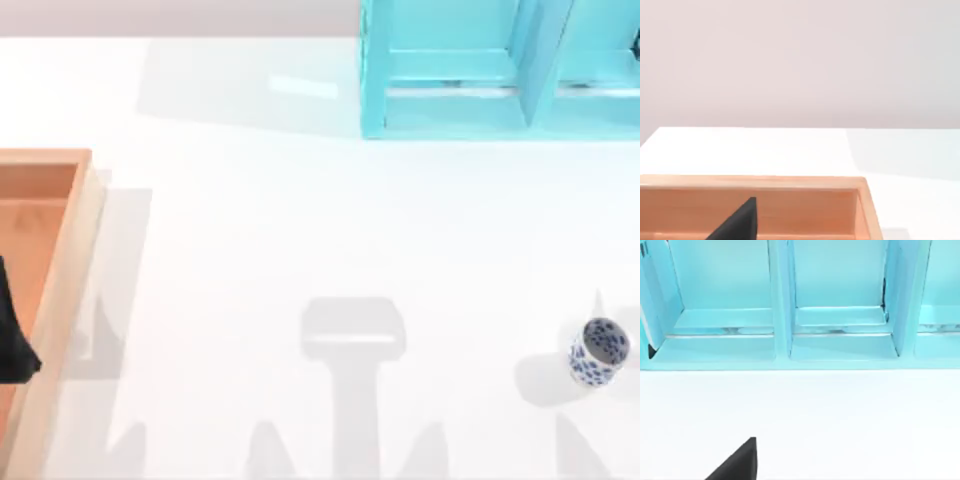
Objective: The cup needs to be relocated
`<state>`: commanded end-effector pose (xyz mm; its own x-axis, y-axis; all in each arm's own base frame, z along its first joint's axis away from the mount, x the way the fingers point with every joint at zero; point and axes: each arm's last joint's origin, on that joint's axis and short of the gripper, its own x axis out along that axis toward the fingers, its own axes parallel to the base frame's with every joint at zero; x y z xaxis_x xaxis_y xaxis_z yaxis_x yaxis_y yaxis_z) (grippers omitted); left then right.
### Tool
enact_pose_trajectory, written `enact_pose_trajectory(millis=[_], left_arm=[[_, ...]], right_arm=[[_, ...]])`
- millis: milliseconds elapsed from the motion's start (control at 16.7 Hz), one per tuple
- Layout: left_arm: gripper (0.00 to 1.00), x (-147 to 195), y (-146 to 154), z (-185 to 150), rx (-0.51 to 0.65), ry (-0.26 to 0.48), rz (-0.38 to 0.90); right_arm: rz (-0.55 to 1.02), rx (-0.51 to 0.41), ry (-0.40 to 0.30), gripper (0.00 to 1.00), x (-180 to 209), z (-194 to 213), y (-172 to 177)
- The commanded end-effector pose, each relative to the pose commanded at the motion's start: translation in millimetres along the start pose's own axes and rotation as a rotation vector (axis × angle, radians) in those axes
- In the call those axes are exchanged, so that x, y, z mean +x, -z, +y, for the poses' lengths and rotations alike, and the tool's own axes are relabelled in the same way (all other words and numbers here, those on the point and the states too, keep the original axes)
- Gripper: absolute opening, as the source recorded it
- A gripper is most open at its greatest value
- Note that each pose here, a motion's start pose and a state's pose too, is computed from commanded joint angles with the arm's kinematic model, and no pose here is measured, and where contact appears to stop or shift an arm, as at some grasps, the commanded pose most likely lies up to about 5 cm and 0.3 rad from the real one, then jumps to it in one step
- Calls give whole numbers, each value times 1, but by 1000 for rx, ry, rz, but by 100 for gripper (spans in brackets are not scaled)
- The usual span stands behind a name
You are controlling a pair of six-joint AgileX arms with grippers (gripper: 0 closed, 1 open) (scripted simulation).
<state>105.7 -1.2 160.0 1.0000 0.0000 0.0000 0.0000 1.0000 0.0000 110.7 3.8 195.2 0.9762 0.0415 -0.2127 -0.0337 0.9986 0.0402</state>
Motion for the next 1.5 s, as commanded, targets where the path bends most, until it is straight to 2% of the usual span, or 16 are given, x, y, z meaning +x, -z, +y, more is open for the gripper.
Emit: enact_pose_trajectory(millis=[180, 360, 600, 840, 1080, 1500], left_arm=[[100, 0, 0, 0, 0, 0, 0], [100, 0, 0, 0, 0, 0, 0], [100, 0, 0, 0, 0, 0, 0], [100, 0, 0, 0, 0, 0, 0], [100, 0, 0, 0, 0, 0, 0], [100, 0, 0, 0, 0, 0, 0]], right_arm=[[253, 25, -23, 100, 12, 7, -29], [580, 41, -26, 100, 41, 16, -50], [959, 42, -2, 100, 86, 32, -65], [1223, 26, 35, 100, 126, 49, -73], [1344, 11, 60, 100, 149, 60, -75], [1354, 13, 65, 100, 152, 59, -75]])
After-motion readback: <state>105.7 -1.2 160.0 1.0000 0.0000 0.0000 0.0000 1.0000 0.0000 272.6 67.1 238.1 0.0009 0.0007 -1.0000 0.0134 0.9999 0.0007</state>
